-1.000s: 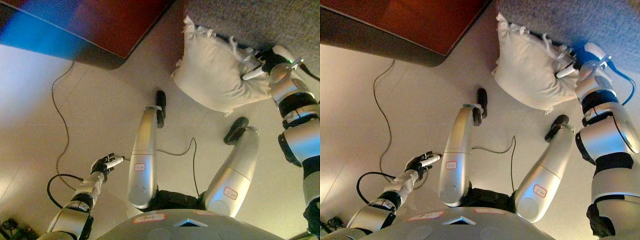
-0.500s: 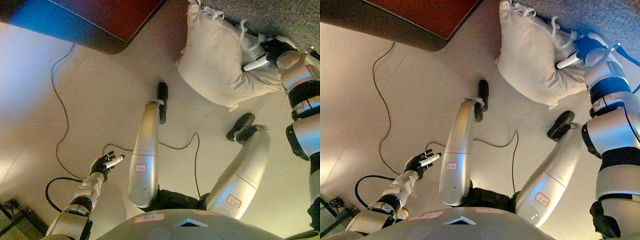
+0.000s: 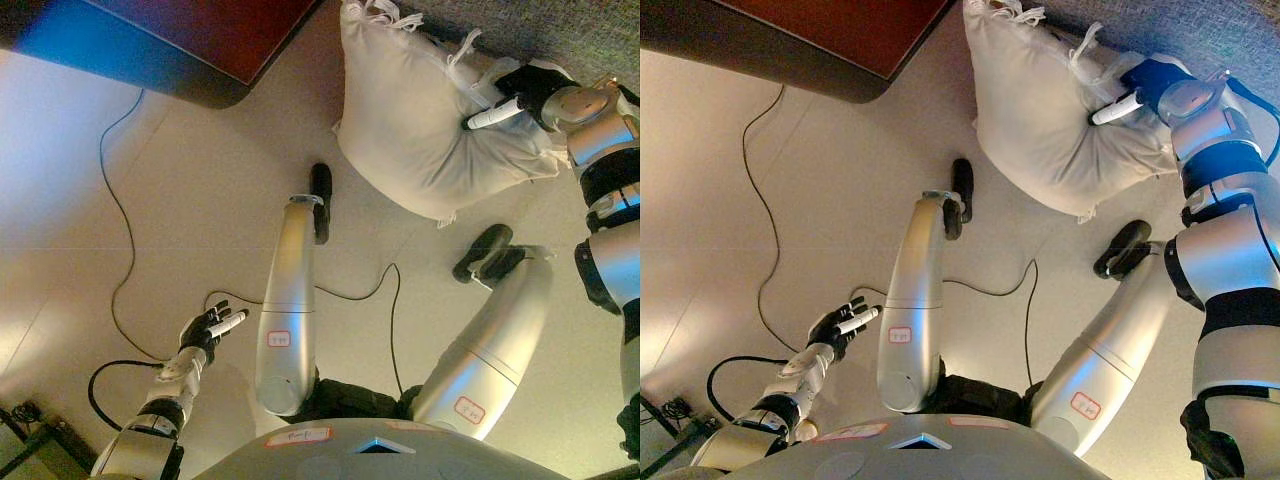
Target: Pick up the pillow and put it on the sofa.
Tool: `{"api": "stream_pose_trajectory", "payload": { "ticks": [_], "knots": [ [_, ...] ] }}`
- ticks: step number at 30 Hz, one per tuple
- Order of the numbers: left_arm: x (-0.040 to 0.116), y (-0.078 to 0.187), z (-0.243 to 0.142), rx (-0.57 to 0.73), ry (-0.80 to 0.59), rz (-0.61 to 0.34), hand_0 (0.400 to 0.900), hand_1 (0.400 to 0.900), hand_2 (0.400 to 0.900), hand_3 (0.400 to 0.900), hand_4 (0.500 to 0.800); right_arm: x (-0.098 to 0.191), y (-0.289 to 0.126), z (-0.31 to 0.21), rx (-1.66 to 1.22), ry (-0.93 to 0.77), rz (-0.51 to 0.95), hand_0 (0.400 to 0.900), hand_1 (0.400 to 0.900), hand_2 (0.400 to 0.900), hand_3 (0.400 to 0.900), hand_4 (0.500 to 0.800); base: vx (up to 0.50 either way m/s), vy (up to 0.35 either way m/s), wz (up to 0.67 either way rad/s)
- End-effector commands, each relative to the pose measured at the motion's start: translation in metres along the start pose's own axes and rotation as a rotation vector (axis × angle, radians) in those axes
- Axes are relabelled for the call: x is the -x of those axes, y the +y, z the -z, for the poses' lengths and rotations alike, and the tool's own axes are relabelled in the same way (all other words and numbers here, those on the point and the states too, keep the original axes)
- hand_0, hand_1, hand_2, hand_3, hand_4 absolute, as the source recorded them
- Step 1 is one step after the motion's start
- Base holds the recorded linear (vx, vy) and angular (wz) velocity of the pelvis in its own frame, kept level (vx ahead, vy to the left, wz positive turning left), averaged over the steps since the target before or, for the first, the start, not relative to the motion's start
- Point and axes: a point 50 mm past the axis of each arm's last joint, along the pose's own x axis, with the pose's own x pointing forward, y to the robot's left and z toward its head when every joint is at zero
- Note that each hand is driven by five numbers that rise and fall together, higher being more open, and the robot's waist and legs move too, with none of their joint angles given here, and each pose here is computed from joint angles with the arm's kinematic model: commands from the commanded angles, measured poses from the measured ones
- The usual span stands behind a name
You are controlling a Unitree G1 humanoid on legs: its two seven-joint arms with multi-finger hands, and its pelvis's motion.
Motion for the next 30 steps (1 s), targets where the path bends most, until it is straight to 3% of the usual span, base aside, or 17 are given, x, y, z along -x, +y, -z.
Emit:
{"api": "stream_pose_trajectory", "payload": {
  "ticks": [1,10,20,30],
  "knots": [
    [0.023,0.045,0.032,0.004,0.080,-0.131,0.900,0.900,0.900,0.900,0.800,0.015,-0.038,-0.042,-0.014,-0.205,0.114,0.400,0.400,0.400,0.400,0.500,-0.039,-0.023,-0.03],
    [0.023,0.051,0.027,-0.010,0.063,-0.150,0.900,0.900,0.900,0.900,0.800,0.013,-0.027,-0.045,-0.032,-0.275,0.111,0.400,0.400,0.400,0.400,0.500,-0.033,-0.042,-0.04],
    [0.019,0.055,0.016,-0.043,0.063,-0.178,0.900,0.900,0.900,0.900,0.800,0.010,0.005,-0.048,-0.019,-0.384,0.020,0.400,0.400,0.400,0.400,0.500,0.022,-0.073,-0.05],
    [0.018,0.062,0.010,-0.120,0.104,-0.223,0.900,0.900,0.900,0.900,0.800,0.025,0.035,-0.041,0.017,-0.501,-0.100,0.400,0.400,0.400,0.400,0.500,0.111,-0.093,-0.04]
  ]
}}
